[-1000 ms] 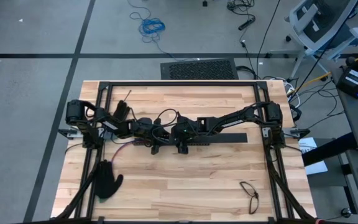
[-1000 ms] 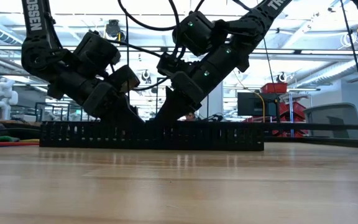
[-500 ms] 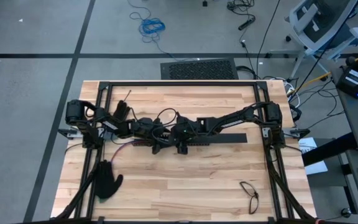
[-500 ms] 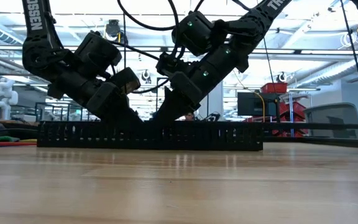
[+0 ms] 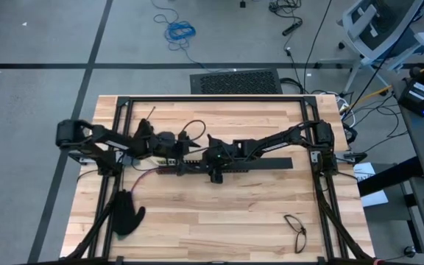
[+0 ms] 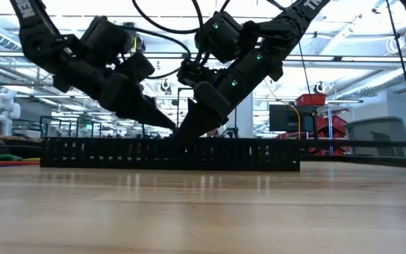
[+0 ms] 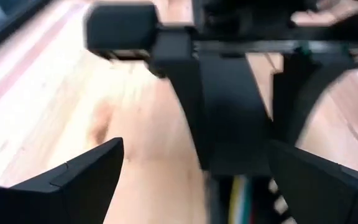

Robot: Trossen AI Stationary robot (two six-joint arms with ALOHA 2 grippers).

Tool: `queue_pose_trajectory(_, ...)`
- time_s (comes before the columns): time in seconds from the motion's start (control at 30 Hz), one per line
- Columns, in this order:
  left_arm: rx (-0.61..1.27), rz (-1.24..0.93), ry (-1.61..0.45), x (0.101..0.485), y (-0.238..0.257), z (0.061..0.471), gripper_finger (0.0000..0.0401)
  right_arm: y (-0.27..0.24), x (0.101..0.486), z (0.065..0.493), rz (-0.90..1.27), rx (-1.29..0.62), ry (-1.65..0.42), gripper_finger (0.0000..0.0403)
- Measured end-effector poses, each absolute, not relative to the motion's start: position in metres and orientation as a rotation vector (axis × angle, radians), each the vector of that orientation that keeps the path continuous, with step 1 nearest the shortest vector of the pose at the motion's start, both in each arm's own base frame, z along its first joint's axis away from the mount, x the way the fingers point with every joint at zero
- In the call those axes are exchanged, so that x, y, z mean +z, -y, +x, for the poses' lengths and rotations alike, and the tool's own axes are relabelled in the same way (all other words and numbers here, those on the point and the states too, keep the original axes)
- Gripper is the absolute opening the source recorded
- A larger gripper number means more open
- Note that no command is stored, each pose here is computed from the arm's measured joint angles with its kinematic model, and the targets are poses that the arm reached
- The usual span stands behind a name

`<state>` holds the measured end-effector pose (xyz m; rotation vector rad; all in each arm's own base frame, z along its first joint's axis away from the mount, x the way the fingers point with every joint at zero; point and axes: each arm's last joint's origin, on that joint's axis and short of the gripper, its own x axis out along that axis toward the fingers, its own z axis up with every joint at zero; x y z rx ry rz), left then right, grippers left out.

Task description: Ziptie cables

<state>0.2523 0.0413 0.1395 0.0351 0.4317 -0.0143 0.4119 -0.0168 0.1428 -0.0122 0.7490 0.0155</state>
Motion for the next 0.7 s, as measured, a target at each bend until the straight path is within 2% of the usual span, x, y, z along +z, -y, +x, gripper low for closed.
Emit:
queue_pose_trajectory(0.33,-0.031,0.062,-0.414,0.169,-0.036,0.235,0.0386,0.018,0.142,0.410,-0.016,0.000,-0.781,0.0247)
queue_pose_trajectory(0.5,-0.072,0.036,-0.585,0.158,-0.028,0.224,0.0386,0.018,0.141,0.408,-0.015,-0.001,-0.807,0.0247)
queue_pose_trajectory(0.7,-0.135,0.097,-0.605,0.145,-0.019,0.232,0.0386,0.018,0.140,0.407,-0.015,-0.002,-0.816,0.0247)
